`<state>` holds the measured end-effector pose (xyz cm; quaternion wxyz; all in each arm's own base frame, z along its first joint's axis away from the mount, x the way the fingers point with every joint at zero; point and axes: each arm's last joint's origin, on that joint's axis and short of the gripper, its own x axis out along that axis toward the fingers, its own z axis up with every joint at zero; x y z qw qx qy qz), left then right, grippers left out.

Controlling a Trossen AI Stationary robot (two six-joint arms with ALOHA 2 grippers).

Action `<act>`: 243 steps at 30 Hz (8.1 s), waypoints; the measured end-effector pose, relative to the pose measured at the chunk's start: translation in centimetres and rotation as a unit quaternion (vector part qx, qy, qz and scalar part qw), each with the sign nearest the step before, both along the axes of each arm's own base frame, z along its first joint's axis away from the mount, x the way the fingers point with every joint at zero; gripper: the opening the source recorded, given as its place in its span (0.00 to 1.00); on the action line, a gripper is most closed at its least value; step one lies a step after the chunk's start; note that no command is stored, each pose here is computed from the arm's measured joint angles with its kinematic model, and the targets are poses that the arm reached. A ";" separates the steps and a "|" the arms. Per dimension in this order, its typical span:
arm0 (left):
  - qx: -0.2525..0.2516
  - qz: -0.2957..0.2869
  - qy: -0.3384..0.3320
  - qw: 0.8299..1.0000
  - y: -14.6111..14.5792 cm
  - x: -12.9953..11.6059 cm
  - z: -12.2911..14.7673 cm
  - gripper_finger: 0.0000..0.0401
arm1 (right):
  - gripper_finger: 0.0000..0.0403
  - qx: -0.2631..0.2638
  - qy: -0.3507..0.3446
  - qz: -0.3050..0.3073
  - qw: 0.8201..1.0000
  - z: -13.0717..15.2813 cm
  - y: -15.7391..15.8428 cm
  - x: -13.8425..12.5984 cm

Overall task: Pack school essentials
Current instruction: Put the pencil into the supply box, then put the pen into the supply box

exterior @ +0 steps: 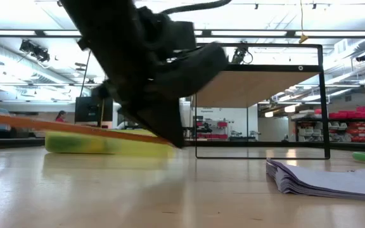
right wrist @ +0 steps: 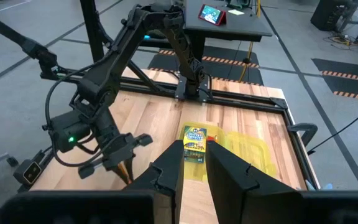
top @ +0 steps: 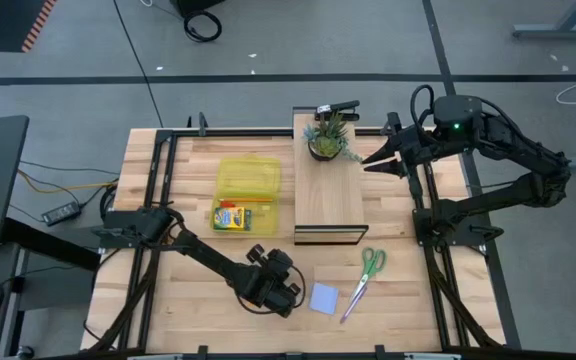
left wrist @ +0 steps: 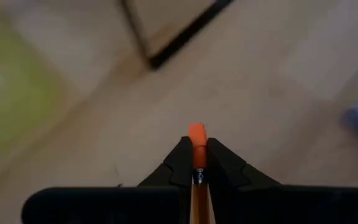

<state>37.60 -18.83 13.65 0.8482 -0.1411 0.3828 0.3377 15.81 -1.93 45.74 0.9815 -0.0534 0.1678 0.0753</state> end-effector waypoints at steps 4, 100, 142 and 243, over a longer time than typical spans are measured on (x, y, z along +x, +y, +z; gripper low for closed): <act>0.023 0.000 0.024 0.999 0.2 -1.0 1.0 0.06 | 0.18 -0.001 -0.008 0.000 1.000 0.2 0.0 0.1; 0.066 -0.373 -0.021 0.925 26.2 -9.5 -0.3 0.09 | 0.18 0.060 -0.155 -0.114 0.980 3.1 -1.4 0.5; 0.097 -0.385 -0.048 0.917 26.4 -8.7 0.0 0.39 | 0.18 0.054 -0.156 -0.128 0.978 3.1 -1.5 0.4; -0.005 -0.314 -0.278 0.908 6.6 -8.9 27.2 0.18 | 0.37 -0.076 0.432 0.156 0.885 -17.2 21.1 4.5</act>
